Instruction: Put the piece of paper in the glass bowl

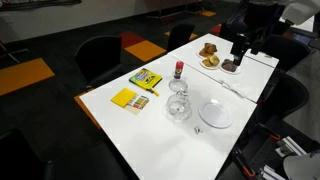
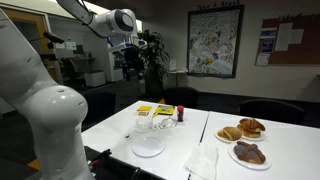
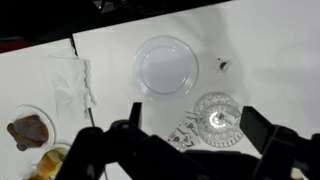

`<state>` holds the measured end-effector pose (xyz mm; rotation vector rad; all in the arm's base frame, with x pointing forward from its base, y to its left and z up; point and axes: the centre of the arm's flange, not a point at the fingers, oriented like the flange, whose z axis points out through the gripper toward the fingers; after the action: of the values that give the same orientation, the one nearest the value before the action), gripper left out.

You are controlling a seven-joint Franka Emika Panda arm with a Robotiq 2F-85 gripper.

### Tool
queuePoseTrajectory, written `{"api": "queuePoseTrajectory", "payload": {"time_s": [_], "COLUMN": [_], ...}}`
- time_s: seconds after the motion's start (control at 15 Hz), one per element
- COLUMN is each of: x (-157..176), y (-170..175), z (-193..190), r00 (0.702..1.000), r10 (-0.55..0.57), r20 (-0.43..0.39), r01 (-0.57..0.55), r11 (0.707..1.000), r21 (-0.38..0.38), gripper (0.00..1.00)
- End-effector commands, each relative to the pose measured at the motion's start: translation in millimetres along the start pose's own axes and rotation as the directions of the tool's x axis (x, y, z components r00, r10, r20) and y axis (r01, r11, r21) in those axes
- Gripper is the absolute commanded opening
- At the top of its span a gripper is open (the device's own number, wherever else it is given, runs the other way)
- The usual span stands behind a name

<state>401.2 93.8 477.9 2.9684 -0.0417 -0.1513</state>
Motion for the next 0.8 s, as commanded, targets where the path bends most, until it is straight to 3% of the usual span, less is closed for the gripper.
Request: {"api": "queuePoseTrajectory", "payload": {"time_s": [0.0, 0.6, 0.73], "x": [0.0, 0.0, -2.4], "y": [0.0, 0.0, -11.1], "z": [0.0, 0.0, 13.3], "r00": [1.000, 1.000, 0.999], "r10": [0.000, 0.000, -0.041], "r20": [0.000, 0.000, -0.034], "r01": [0.000, 0.000, 0.039], "r11": [1.000, 1.000, 0.998], "r21": [0.000, 0.000, -0.054], "gripper": [1.00, 1.00, 1.00]}}
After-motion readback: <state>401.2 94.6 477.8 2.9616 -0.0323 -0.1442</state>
